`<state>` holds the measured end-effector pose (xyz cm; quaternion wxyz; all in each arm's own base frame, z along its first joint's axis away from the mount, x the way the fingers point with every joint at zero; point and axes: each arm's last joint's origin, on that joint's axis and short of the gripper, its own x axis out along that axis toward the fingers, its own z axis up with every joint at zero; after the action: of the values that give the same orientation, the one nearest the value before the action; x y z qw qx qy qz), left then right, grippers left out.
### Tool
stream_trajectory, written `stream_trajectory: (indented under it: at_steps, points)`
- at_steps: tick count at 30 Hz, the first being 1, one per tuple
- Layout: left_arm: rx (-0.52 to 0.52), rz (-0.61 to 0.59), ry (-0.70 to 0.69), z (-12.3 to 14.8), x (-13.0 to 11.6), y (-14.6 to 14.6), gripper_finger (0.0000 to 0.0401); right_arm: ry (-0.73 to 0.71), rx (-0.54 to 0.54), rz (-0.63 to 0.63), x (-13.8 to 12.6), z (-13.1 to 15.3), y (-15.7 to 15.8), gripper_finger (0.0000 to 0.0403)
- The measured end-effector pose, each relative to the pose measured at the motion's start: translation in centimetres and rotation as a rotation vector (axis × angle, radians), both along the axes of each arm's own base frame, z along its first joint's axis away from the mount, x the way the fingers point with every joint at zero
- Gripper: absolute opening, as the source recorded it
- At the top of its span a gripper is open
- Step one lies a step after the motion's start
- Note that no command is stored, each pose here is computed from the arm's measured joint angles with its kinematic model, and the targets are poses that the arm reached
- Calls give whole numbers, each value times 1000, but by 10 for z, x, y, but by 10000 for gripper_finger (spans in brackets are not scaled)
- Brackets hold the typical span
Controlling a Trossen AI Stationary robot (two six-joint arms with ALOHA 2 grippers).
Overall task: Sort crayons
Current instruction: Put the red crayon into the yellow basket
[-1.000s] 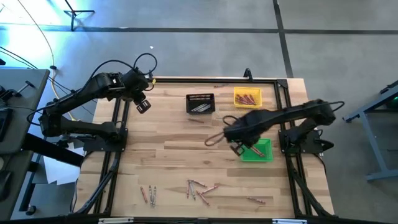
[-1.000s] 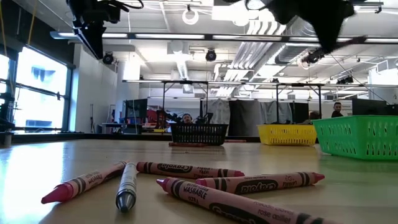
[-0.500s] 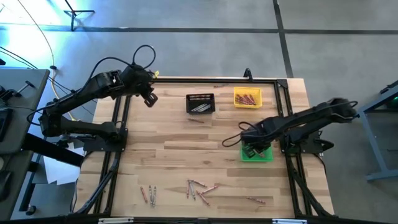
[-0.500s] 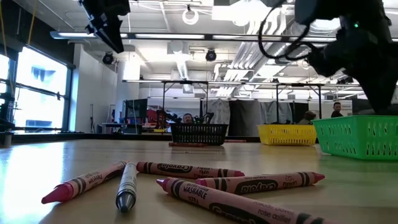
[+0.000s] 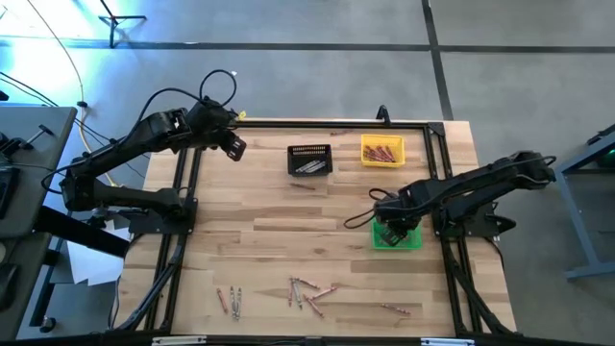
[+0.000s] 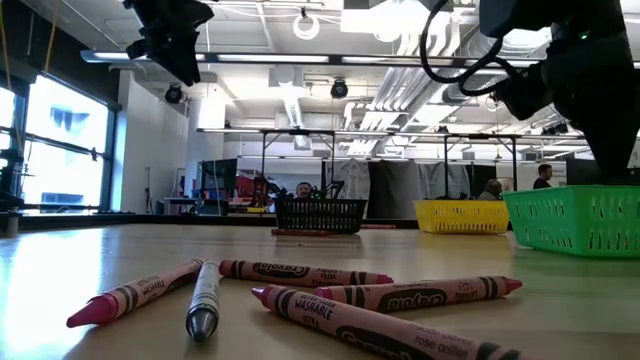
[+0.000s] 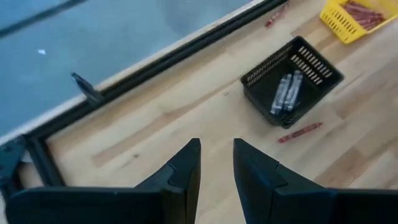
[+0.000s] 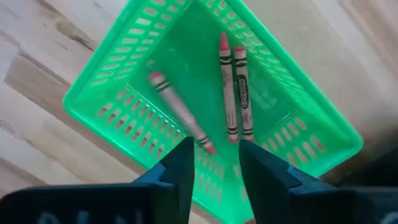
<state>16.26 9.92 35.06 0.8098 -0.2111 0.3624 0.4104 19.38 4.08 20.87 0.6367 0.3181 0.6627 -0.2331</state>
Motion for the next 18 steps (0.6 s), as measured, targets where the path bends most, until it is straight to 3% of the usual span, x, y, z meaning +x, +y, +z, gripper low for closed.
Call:
stream_trajectory:
  at_steps: [9,18]
  points:
    - [-202,-71,-70,-10,21,-11,81,76,-158,185,-14,7,-9,121]
    - [-271,-318,3,-39,80,-42,81,177,-304,265,-32,16,-24,122]
